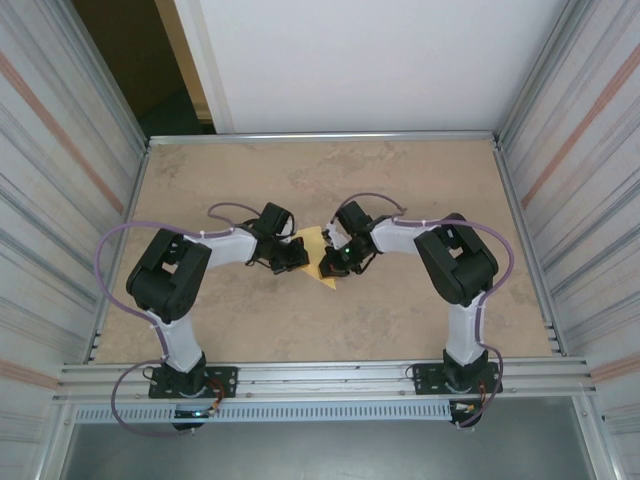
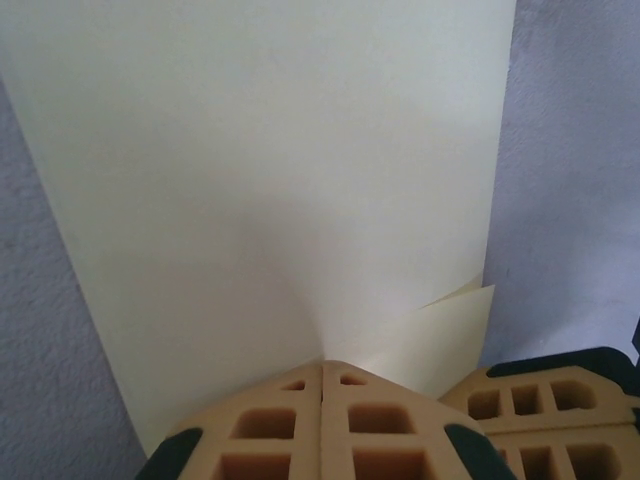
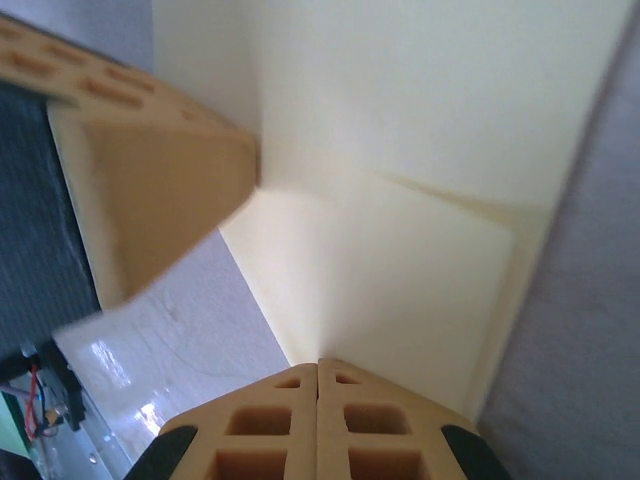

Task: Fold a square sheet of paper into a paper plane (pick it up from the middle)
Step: Third fold the triangle at the center of the table.

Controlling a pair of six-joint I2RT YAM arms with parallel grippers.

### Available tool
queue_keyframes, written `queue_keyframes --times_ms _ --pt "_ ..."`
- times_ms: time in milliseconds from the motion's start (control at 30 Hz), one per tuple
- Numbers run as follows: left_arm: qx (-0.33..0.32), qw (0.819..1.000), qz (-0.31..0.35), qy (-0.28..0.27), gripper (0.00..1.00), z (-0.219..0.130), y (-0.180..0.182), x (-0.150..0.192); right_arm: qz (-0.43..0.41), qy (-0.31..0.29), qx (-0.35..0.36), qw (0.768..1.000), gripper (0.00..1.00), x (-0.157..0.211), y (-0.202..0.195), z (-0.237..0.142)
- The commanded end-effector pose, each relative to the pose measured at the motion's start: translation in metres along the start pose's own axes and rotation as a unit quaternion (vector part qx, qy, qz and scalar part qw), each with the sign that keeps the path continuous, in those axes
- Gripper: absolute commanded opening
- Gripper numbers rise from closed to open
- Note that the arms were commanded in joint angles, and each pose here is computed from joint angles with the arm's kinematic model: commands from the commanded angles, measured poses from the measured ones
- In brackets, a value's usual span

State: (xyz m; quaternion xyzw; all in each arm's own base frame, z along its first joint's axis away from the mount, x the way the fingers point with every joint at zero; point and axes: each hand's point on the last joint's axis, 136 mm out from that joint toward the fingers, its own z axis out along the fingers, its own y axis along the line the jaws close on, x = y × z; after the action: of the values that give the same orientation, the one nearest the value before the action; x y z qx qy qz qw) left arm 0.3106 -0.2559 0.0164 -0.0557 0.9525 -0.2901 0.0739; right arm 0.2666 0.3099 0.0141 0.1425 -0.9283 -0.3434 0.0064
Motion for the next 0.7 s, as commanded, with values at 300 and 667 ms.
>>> queue_keyframes --times_ms 300,667 --pt "-0.051 0.998 -0.034 0.024 0.06 0.007 0.034 0.012 0.015 -0.059 0.028 0.998 0.0 0.043 -0.017 -0.05" --pt "0.104 0.988 0.015 -0.116 0.28 -0.07 -0.063 -0.051 -0.054 -0.254 0.097 0.961 0.28 -0.016 0.023 -0.124"
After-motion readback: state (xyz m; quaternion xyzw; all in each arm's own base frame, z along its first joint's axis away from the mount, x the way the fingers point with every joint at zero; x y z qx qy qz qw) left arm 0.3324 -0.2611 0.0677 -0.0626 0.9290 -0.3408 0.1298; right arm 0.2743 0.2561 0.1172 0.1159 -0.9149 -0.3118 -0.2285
